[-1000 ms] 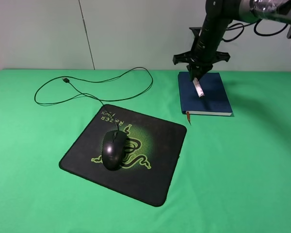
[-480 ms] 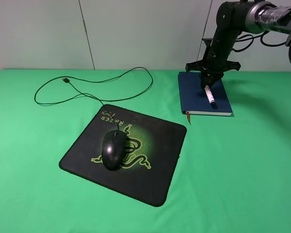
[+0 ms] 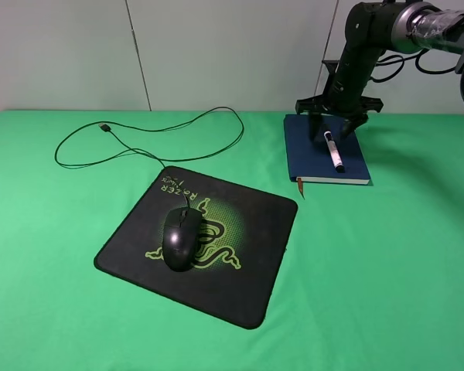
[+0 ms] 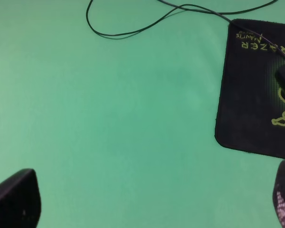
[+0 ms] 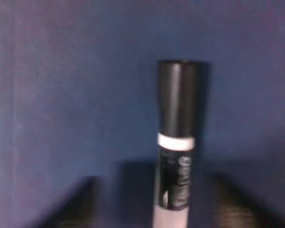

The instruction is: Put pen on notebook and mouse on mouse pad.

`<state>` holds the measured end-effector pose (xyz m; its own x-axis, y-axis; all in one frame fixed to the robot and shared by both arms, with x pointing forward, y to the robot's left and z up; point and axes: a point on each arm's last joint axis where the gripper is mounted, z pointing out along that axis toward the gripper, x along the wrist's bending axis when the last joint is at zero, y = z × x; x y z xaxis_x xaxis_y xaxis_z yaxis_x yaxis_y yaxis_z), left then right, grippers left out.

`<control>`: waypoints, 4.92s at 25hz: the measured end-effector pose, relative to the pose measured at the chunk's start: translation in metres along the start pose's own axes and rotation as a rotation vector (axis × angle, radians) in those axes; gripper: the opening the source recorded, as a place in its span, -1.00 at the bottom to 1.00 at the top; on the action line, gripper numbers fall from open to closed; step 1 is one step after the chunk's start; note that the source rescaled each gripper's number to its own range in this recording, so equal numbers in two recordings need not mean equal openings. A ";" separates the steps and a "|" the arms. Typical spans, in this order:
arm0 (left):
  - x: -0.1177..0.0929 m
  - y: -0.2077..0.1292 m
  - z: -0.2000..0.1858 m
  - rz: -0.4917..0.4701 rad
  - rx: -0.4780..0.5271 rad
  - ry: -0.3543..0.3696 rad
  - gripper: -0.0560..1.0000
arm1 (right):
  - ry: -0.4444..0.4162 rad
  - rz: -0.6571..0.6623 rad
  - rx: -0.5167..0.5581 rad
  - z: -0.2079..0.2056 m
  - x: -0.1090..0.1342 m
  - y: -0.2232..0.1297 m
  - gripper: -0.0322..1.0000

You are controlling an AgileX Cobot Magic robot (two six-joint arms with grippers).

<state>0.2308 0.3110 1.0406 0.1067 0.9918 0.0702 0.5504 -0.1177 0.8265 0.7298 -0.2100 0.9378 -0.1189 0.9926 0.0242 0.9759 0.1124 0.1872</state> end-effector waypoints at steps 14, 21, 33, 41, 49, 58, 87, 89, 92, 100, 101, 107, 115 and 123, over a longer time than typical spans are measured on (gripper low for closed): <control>0.000 0.000 0.000 0.000 0.001 0.000 0.91 | -0.001 0.000 0.007 0.000 0.000 -0.001 1.00; 0.000 0.000 0.000 0.000 0.001 0.000 0.91 | 0.000 0.000 0.007 0.000 0.000 -0.001 1.00; 0.000 0.000 0.000 0.000 0.001 0.000 0.91 | -0.005 -0.004 -0.050 -0.032 0.000 0.009 1.00; 0.000 0.000 0.000 0.000 0.001 0.000 0.91 | 0.008 -0.004 -0.191 -0.107 0.001 0.006 1.00; 0.000 0.000 0.000 0.000 0.000 0.000 0.91 | 0.015 -0.004 -0.257 -0.184 0.000 -0.042 1.00; 0.000 0.000 0.000 0.000 0.000 0.000 0.91 | 0.019 -0.005 -0.317 -0.254 -0.005 -0.133 1.00; 0.000 0.000 0.000 0.000 0.001 0.000 0.91 | 0.042 -0.010 -0.663 -0.227 -0.022 -0.425 1.00; 0.000 0.000 0.000 0.000 0.001 0.000 0.91 | 0.037 -0.011 -0.708 -0.220 -0.024 -0.431 1.00; 0.000 0.000 0.000 0.000 0.001 0.000 0.91 | 0.029 -0.012 -0.738 -0.204 -0.025 -0.442 1.00; 0.000 0.000 0.000 0.000 0.001 0.000 0.91 | 0.021 -0.016 -0.825 -0.206 -0.027 -0.453 1.00; 0.000 0.000 0.000 0.000 0.001 0.000 0.91 | 0.021 -0.016 -0.825 -0.206 -0.027 -0.453 1.00; 0.000 0.000 0.000 0.000 0.001 0.000 0.91 | 0.021 -0.016 -0.825 -0.206 -0.027 -0.453 1.00; 0.000 0.000 0.000 0.000 0.001 0.000 0.91 | 0.023 -0.016 -0.860 -0.208 -0.027 -0.458 1.00; 0.000 0.000 0.000 0.000 0.001 0.000 0.91 | 0.008 0.015 -0.949 -0.210 -0.027 -0.471 1.00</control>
<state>0.2308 0.3110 1.0405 0.1066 0.9918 0.0702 0.5511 -0.1178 0.8261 0.2346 -0.2998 1.0555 -0.1120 0.9929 0.0391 0.4219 0.0119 0.9066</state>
